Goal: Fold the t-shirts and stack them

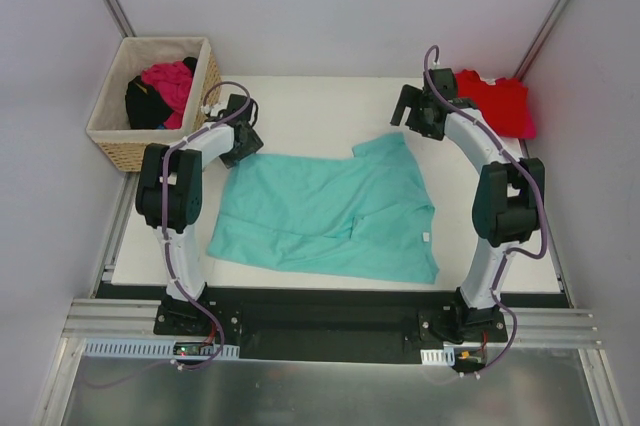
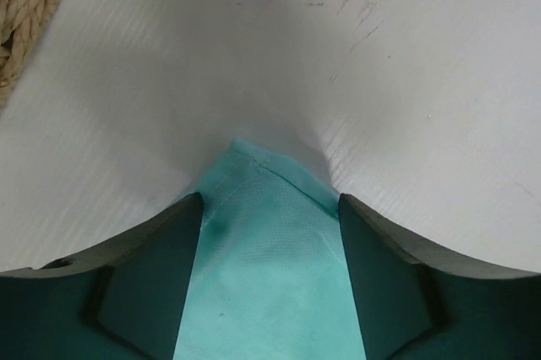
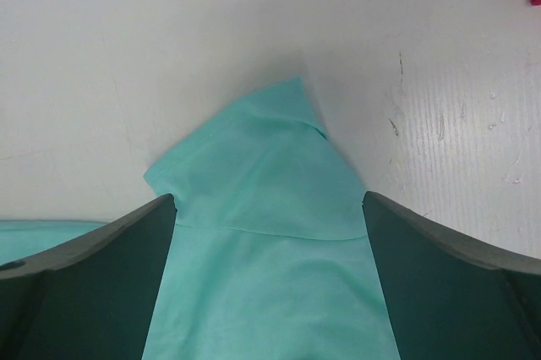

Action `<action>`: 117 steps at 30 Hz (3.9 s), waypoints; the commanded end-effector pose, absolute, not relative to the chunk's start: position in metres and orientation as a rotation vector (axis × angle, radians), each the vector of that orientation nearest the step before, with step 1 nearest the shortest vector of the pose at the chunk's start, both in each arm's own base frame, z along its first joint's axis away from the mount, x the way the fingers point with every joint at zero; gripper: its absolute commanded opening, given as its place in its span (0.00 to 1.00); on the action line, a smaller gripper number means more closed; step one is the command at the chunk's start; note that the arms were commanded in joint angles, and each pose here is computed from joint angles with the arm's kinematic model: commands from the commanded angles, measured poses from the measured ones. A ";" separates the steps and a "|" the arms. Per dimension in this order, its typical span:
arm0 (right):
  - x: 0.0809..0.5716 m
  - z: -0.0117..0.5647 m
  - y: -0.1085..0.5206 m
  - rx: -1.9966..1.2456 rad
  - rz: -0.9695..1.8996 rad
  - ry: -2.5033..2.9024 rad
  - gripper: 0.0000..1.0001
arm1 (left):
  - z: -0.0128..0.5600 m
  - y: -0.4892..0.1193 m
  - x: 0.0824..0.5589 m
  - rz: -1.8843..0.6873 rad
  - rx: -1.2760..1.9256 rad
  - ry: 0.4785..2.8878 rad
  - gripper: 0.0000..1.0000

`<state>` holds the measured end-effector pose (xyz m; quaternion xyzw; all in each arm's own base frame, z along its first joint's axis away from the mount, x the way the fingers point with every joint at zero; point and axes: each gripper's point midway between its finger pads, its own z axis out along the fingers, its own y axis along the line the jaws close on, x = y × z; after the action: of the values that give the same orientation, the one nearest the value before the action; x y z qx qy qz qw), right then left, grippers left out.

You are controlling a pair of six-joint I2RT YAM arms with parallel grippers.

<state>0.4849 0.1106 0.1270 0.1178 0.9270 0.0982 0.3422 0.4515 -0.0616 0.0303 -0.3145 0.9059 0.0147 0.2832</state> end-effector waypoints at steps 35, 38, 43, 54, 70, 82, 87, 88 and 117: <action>0.541 0.064 0.104 0.408 0.248 2.467 0.87 | 0.047 -0.061 0.465 -0.024 -0.862 2.374 0.00; 0.540 0.058 0.103 0.422 0.249 2.478 0.82 | 0.045 -0.060 0.465 -0.019 -0.861 2.378 0.00; 0.538 0.049 0.103 0.429 0.250 2.499 0.73 | 0.043 -0.060 0.464 -0.016 -0.864 2.383 0.00; 0.541 0.036 0.109 0.435 0.300 2.527 0.40 | 0.043 -0.058 0.464 -0.002 -0.857 2.379 0.00; 0.528 0.108 0.115 0.320 0.287 2.427 0.01 | 0.058 -0.059 0.459 -0.031 -0.872 2.352 0.00; 0.404 0.164 0.124 0.229 0.246 2.354 0.01 | 0.080 -0.057 0.405 -0.068 -0.912 2.317 0.00; 0.356 0.170 0.127 0.214 0.220 2.362 0.01 | 0.088 -0.057 0.375 -0.073 -0.927 2.283 0.00; 0.349 0.170 0.126 0.211 0.215 2.363 0.01 | 0.081 -0.057 0.364 -0.067 -0.932 2.302 0.00; 0.169 0.142 0.075 0.228 0.167 2.369 0.01 | 0.055 -0.045 0.311 0.015 -0.934 2.337 0.00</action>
<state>0.1789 0.0886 0.1554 0.0726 0.9155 0.0961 0.3839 0.3113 -0.0462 0.0438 -0.3528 0.8893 0.0097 0.2910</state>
